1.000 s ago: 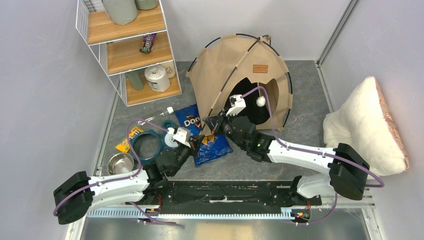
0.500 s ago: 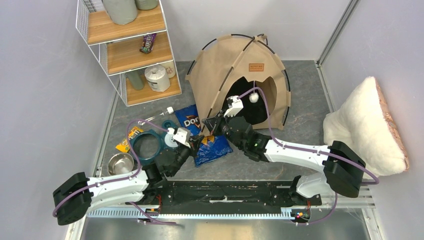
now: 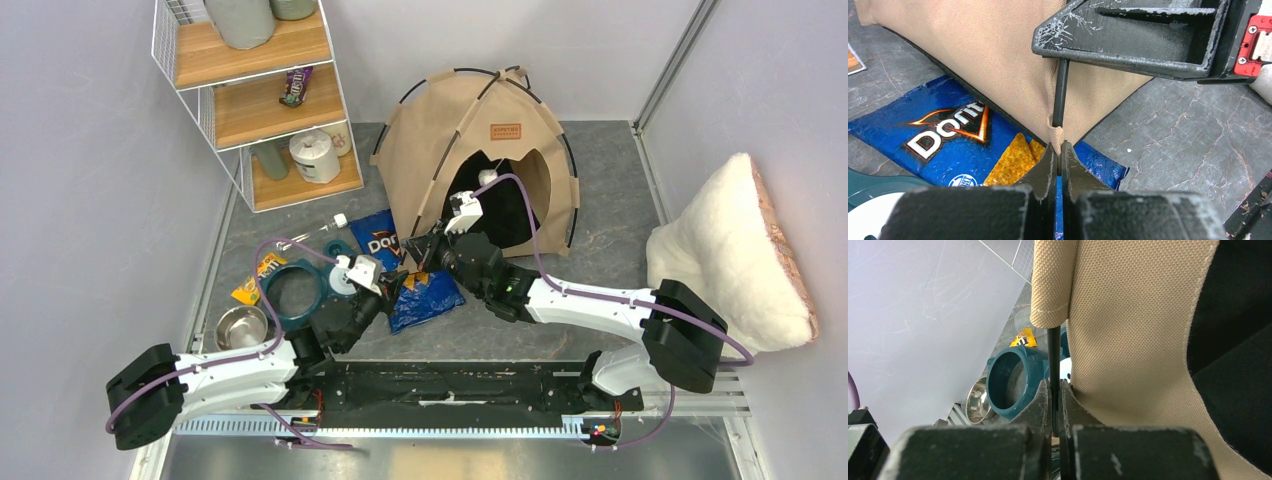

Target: Set up the pet tent

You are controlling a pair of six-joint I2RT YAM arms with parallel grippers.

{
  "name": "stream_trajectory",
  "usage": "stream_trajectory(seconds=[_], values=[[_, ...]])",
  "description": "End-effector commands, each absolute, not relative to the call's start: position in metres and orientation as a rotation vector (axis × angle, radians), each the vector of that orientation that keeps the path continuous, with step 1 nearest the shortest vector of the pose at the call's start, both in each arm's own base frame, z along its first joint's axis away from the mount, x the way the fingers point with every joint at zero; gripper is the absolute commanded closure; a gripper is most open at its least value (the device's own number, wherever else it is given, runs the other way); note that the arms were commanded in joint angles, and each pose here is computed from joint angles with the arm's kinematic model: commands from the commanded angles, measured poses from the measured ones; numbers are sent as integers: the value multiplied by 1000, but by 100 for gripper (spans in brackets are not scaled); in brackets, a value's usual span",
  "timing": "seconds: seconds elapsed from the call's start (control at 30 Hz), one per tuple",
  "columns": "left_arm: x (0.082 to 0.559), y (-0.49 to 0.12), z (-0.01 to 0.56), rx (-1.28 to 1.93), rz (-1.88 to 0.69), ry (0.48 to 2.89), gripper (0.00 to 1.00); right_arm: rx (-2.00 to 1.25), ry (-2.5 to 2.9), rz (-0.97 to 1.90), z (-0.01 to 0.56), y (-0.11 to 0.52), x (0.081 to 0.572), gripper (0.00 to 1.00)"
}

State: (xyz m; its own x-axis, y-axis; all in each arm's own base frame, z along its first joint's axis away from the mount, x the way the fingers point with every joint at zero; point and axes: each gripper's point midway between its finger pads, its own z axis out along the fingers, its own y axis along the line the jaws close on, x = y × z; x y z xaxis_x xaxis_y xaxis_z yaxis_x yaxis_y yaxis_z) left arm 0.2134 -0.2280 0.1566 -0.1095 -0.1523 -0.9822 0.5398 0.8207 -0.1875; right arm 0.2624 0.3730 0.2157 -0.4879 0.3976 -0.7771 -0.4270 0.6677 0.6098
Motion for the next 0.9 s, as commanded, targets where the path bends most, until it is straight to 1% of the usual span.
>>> stream_trajectory(seconds=[0.0, 0.2, 0.6, 0.7, 0.87], values=[[218, -233, 189, 287, -622, 1498, 98, -22, 1801, 972, 226, 374, 269, 100], [219, -235, 189, 290, -618, 1501, 98, -33, 1810, 975, 222, 376, 267, 100], [217, -235, 191, 295, -634, 1496, 98, 69, 1798, 781, 215, 352, 290, 100], [217, -234, 191, 300, -628, 1496, 98, 62, 1789, 794, 220, 353, 288, 100], [217, -234, 186, 312, -617, 1508, 98, -11, 1746, 918, 236, 366, 276, 100]])
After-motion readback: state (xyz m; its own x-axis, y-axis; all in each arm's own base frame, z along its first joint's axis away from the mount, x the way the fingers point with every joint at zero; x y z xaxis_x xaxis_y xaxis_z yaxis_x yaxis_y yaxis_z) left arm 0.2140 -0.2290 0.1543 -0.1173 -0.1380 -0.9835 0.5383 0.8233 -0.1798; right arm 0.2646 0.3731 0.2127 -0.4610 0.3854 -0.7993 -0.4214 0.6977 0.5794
